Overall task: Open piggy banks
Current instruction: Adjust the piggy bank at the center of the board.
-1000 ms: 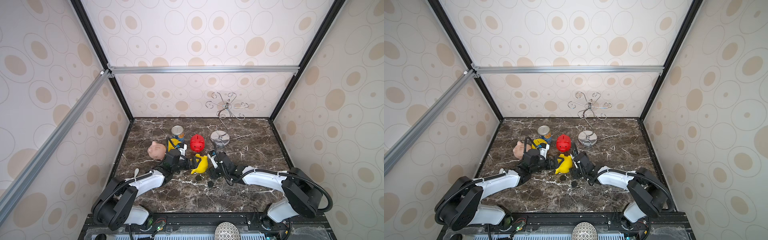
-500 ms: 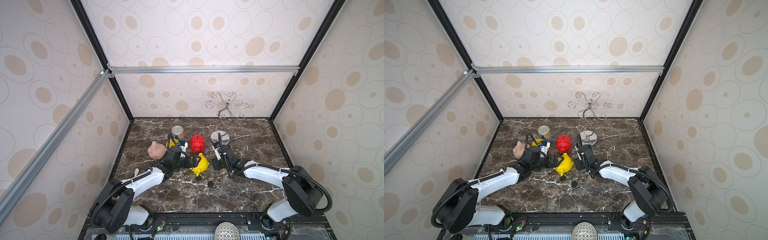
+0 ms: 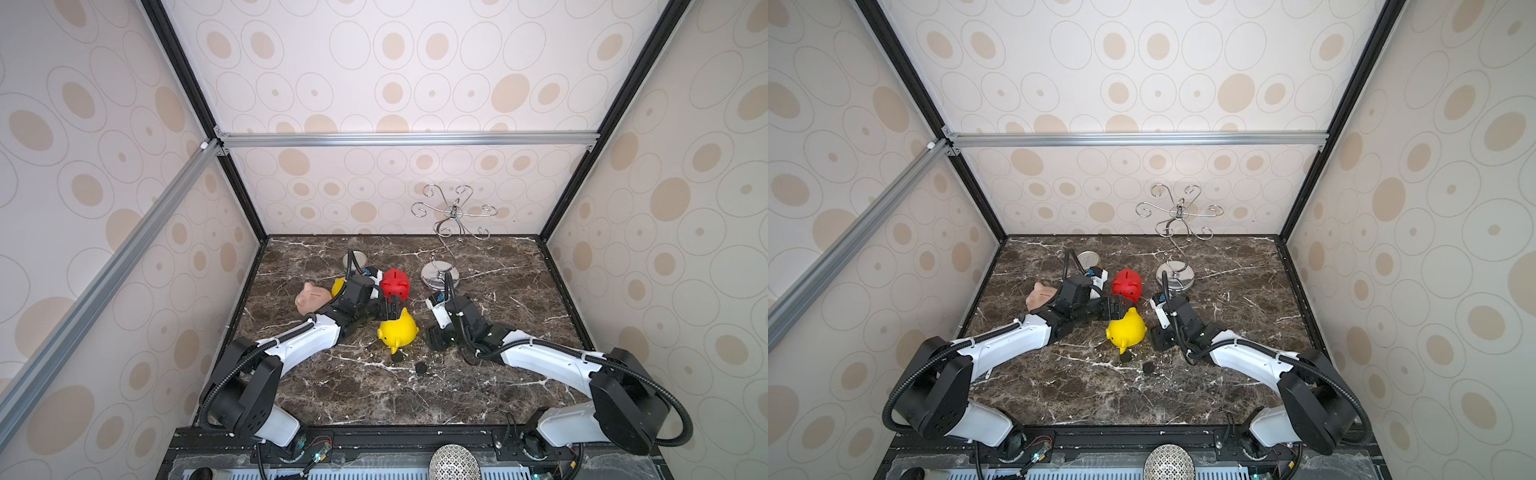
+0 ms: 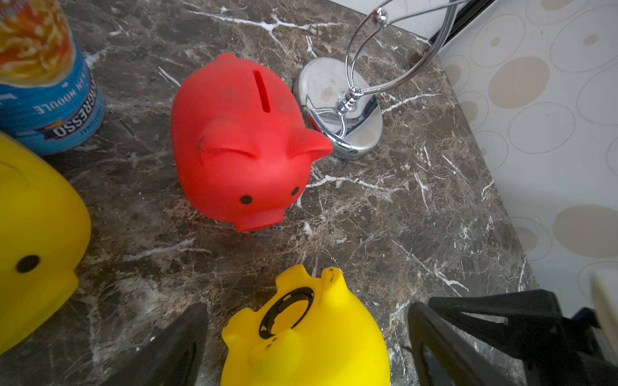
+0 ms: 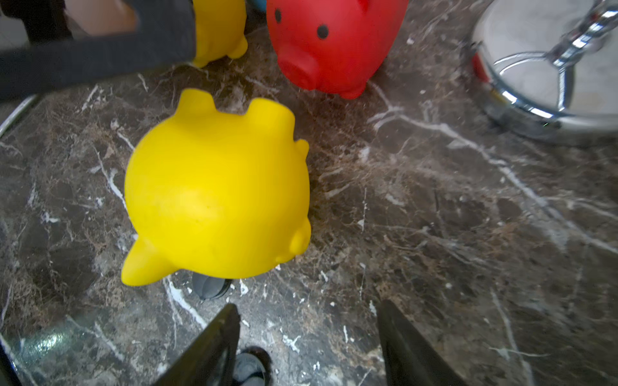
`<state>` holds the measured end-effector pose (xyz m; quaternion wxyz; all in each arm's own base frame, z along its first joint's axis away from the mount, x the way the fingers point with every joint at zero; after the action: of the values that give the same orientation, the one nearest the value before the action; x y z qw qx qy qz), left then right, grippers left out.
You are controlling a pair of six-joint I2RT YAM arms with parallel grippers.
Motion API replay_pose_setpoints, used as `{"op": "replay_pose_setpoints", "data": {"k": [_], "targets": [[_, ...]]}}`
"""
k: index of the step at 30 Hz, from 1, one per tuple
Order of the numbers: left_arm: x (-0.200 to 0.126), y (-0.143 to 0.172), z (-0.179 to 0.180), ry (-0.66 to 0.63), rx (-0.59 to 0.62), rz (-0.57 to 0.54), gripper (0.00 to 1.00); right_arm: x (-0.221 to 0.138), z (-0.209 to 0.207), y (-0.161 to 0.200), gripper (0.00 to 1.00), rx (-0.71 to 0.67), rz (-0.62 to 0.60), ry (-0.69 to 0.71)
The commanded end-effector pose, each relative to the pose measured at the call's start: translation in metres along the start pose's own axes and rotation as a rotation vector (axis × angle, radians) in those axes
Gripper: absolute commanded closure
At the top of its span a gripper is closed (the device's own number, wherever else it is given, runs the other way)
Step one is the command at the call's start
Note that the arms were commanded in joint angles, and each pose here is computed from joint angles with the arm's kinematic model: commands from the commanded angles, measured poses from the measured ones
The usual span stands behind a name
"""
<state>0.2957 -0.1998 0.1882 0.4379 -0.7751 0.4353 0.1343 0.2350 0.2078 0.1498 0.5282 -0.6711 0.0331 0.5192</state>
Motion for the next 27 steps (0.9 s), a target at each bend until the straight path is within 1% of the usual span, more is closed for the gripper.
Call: {"op": "replay_pose_setpoints", "data": {"k": [1, 5, 6, 13, 15, 20, 23, 27], "targets": [[-0.005, 0.000, -0.003, 0.003, 0.027, -0.011, 0.05, 0.015, 0.002, 0.010, 0.33, 0.013, 0.078, -0.023], [-0.002, 0.005, 0.001, 0.003, 0.033, 0.008, 0.04, 0.029, 0.000, -0.003, 0.33, -0.019, 0.095, -0.016], [-0.001, 0.006, 0.003, 0.001, 0.034, 0.012, 0.04, 0.032, -0.003, -0.007, 0.33, -0.021, 0.089, 0.007], [-0.005, 0.005, 0.001, 0.000, 0.068, 0.010, 0.03, 0.048, -0.019, -0.033, 0.33, -0.027, 0.091, 0.049], [-0.006, 0.006, 0.004, -0.021, 0.077, 0.007, 0.02, 0.051, -0.023, -0.038, 0.33, -0.029, 0.098, 0.066], [-0.002, 0.014, 0.011, -0.045, 0.073, 0.020, 0.03, 0.052, -0.023, -0.041, 0.34, -0.038, 0.092, 0.045], [0.003, 0.018, 0.016, -0.056, 0.064, 0.028, 0.05, 0.052, -0.024, -0.042, 0.37, -0.037, 0.079, 0.016], [0.005, 0.019, 0.018, -0.063, 0.063, 0.021, 0.08, 0.052, -0.028, -0.044, 0.37, -0.039, 0.079, 0.021]]}}
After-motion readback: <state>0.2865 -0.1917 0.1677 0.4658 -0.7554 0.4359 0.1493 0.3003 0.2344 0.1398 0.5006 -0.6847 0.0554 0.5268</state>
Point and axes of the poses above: each gripper's point midway between its finger pads, its own x axis out along the fingers, its own z axis along the line the jaws close on, y = z × x, the point moved 9 cm from there along -x, back along the fingers, and after that the axes turned 10 degrees about -x, right-handed, at the moved point
